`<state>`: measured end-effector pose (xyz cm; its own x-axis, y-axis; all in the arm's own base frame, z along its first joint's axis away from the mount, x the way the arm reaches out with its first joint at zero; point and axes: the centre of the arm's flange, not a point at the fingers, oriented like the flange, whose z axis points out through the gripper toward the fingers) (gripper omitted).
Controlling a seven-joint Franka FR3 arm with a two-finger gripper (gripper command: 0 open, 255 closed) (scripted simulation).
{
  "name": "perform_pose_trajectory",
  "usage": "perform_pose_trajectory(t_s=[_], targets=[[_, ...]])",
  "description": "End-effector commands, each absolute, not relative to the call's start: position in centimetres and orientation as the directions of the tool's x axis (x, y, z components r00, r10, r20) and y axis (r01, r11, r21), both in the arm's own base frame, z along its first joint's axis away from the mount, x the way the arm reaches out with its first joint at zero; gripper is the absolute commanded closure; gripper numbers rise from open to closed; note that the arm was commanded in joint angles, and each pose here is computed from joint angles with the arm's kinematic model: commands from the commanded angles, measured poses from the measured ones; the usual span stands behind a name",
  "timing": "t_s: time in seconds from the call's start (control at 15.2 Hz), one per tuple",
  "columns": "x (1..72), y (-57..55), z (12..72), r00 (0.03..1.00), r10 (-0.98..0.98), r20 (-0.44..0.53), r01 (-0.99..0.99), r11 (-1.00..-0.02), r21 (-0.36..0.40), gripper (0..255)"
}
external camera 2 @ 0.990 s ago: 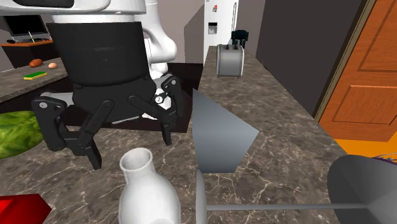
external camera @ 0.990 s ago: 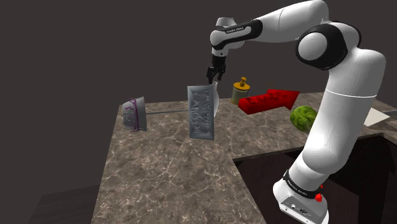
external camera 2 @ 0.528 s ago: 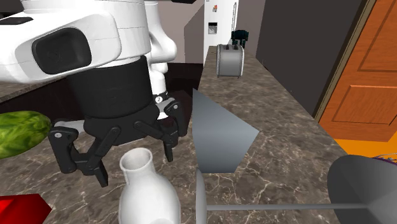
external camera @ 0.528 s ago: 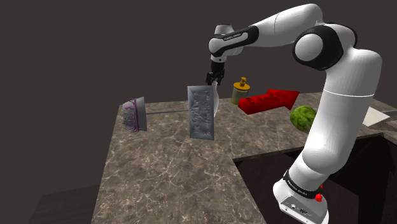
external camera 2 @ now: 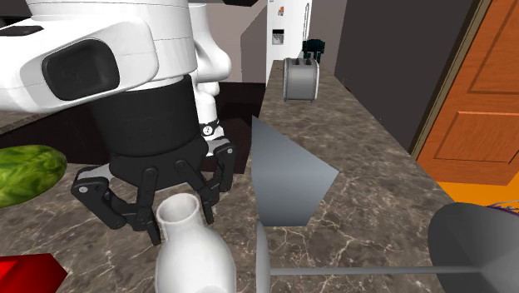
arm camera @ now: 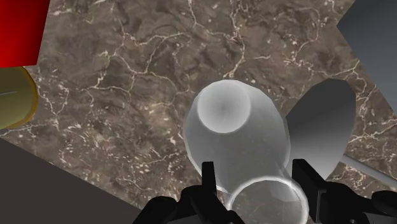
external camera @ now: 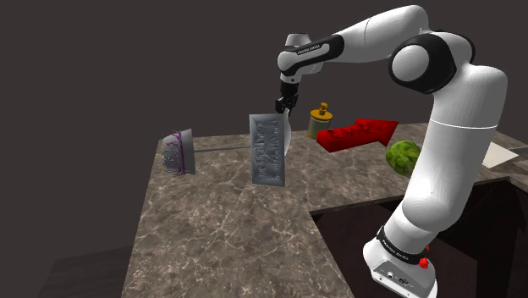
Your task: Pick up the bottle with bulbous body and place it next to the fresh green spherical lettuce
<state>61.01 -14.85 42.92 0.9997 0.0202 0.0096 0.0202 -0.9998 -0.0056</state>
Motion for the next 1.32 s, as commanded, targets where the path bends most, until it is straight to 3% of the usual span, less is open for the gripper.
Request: perform_pose_trajectory(t_s=[0.0,0.46,1.25], targets=[[61.0,-14.8,42.9,1.0,0.02,0.009,0.02,-1.0,-0.006,255],[61.0,-14.8,42.9,1.0,0.02,0.009,0.02,-1.0,-0.006,255],[61.0,-14.8,49.2,1.0,0.02,0.009,0.02,-1.0,-0.006,255]])
